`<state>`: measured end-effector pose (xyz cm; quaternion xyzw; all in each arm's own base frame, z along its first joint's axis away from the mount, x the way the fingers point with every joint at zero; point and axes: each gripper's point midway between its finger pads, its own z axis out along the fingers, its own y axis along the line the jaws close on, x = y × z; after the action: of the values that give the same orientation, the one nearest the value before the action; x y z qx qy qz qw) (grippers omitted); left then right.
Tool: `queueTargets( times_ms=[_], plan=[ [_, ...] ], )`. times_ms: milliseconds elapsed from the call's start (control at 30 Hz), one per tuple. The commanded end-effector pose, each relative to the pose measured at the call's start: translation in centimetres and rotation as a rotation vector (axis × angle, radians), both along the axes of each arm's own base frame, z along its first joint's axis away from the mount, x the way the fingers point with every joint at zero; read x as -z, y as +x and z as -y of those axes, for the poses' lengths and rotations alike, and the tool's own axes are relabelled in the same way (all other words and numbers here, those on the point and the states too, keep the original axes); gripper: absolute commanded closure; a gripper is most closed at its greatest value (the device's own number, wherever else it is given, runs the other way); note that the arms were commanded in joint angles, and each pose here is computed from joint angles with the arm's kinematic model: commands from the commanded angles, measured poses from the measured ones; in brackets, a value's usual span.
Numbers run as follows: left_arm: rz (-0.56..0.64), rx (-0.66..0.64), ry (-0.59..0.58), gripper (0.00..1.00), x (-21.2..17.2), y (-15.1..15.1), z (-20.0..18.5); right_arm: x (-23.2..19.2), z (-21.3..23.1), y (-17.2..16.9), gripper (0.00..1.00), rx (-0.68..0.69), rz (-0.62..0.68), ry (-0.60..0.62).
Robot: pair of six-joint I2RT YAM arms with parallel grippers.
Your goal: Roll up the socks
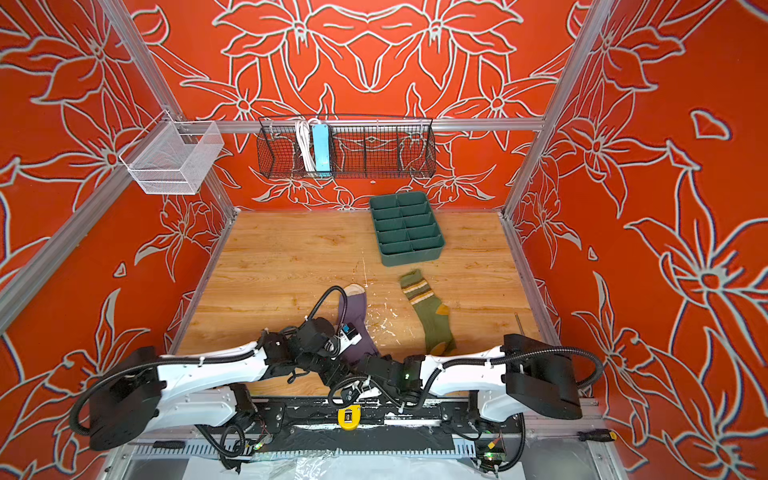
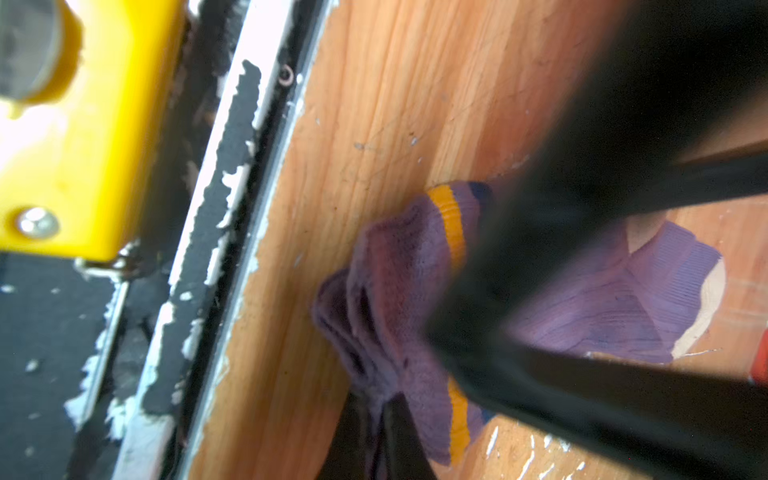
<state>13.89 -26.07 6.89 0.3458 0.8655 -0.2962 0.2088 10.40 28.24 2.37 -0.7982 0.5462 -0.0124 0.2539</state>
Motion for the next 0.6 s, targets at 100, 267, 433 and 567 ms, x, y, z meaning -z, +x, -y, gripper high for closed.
queueTargets(
  times_ms=[100, 267, 433, 567],
  plan=[
    [0.479, -0.419, -0.046, 0.19, -10.2, 6.3, -7.0, 1.1, 2.1, -1.9, 1.0, 0.068, -0.238, -0.149],
    [0.855, -0.468, -0.159, 0.16, -20.5, 5.2, -12.4, 0.6, 0.6, -1.5, 1.0, 0.177, -0.364, -0.161],
    [1.118, -0.264, -0.047, 0.14, -26.9, 2.5, -14.5, -0.3, -1.5, -1.5, 1.0, 0.253, -0.541, -0.169],
    [1.155, 0.055, 0.222, 0.14, -26.4, 1.7, -13.6, -1.7, -3.6, -1.3, 1.0, 0.338, -0.758, -0.15]
  ],
)
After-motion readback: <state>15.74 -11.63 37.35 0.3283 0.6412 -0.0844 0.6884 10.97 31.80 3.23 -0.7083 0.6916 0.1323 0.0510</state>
